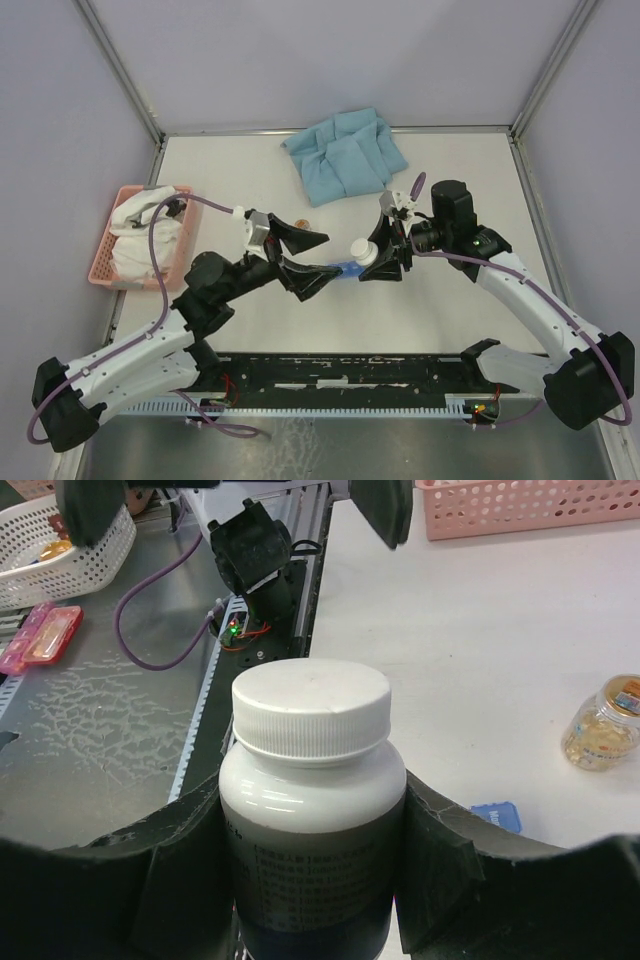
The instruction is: Sort the pills into containers
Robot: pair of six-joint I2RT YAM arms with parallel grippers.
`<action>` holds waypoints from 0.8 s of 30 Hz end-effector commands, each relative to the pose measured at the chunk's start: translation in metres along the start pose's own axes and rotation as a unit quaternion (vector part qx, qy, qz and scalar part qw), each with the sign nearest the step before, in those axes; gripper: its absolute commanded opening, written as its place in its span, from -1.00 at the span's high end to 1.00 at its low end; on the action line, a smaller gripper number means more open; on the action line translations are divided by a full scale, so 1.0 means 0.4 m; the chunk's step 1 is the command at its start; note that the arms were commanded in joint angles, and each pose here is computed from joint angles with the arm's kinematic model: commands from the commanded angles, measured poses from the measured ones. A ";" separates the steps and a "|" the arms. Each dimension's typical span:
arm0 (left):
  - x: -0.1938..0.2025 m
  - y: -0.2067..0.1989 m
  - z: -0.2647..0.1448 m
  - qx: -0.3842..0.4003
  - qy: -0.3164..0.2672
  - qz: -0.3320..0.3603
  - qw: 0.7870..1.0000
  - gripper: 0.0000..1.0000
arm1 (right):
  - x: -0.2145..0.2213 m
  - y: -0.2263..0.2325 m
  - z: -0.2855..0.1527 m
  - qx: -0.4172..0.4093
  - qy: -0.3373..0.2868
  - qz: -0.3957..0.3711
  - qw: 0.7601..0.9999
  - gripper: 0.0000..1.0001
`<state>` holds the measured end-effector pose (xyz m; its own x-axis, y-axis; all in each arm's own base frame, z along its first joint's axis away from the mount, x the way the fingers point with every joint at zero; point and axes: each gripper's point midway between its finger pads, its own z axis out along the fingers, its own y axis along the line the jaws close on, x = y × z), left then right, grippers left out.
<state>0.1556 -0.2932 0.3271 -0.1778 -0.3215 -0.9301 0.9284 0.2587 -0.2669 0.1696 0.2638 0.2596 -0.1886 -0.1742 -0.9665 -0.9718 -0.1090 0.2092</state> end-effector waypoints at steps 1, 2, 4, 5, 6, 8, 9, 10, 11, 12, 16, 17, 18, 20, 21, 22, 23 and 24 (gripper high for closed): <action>-0.054 0.030 0.005 -0.059 -0.060 -0.116 0.990 -0.99 | -0.031 0.001 -0.002 -0.003 -0.009 -0.029 1.000 0.99; -0.044 0.036 0.010 -0.067 -0.052 -0.129 0.988 -0.98 | -0.030 0.001 -0.002 -0.004 -0.009 -0.029 1.000 0.99; -0.030 0.033 0.025 -0.080 -0.040 -0.140 0.986 -0.98 | -0.027 -0.001 -0.002 -0.003 -0.007 -0.029 1.000 0.99; -0.025 0.026 0.033 -0.085 -0.035 -0.136 0.986 -0.99 | -0.026 -0.001 -0.002 -0.002 -0.006 -0.030 1.000 0.99; -0.016 0.022 0.044 -0.096 -0.027 -0.131 0.986 -0.99 | -0.024 -0.002 -0.002 -0.002 -0.005 -0.029 1.000 0.99; -0.002 0.032 0.059 -0.139 -0.013 -0.113 0.984 -0.99 | -0.023 -0.003 -0.002 -0.002 -0.004 -0.029 1.000 0.99; 0.004 0.038 0.065 -0.162 -0.002 -0.105 0.981 -0.97 | -0.022 -0.004 -0.002 -0.002 -0.003 -0.029 1.000 0.99; 0.002 0.030 0.078 -0.170 0.007 -0.099 0.980 -0.93 | -0.021 -0.003 -0.002 -0.002 -0.003 -0.030 1.000 0.99; 0.008 0.034 0.085 -0.180 0.014 -0.098 0.979 -0.86 | -0.022 -0.004 -0.002 -0.002 -0.003 -0.030 1.000 0.99; 0.015 0.037 0.094 -0.185 0.021 -0.103 0.977 -0.81 | -0.021 -0.004 -0.002 -0.002 -0.003 -0.030 1.000 0.99; 0.032 0.038 0.123 -0.188 0.036 -0.113 0.975 -0.64 | -0.021 -0.004 -0.003 -0.002 -0.002 -0.030 1.000 0.99; 0.033 0.040 0.129 -0.191 0.040 -0.112 0.974 -0.62 | -0.022 -0.004 -0.003 -0.001 -0.002 -0.032 0.999 0.99; 0.035 0.042 0.133 -0.194 0.042 -0.110 0.974 -0.59 | -0.021 -0.004 -0.003 -0.001 -0.002 -0.031 1.000 0.99; 0.037 0.045 0.140 -0.197 0.047 -0.107 0.973 -0.48 | -0.021 -0.003 -0.003 -0.001 -0.002 -0.031 1.000 0.99; 0.037 0.048 0.143 -0.200 0.048 -0.105 0.973 -0.43 | -0.020 -0.003 -0.003 -0.002 -0.002 -0.031 1.000 0.99; 0.036 0.051 0.144 -0.204 0.050 -0.103 0.972 -0.38 | -0.021 -0.003 -0.003 -0.002 -0.002 -0.032 0.999 0.99; 0.041 0.054 0.146 -0.206 0.054 -0.101 0.972 -0.31 | -0.022 -0.003 -0.003 -0.001 -0.001 -0.033 0.999 0.99; 0.041 0.055 0.148 -0.207 0.055 -0.100 0.972 -0.27 | -0.020 -0.003 -0.003 -0.002 -0.001 -0.032 0.999 0.99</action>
<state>0.1846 -0.3470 0.2992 -0.4366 -0.2817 -0.8544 0.6694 0.5328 -0.5177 0.1716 0.2632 0.2528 -0.1784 -0.1888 -0.9657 -0.9743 -0.1032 0.2002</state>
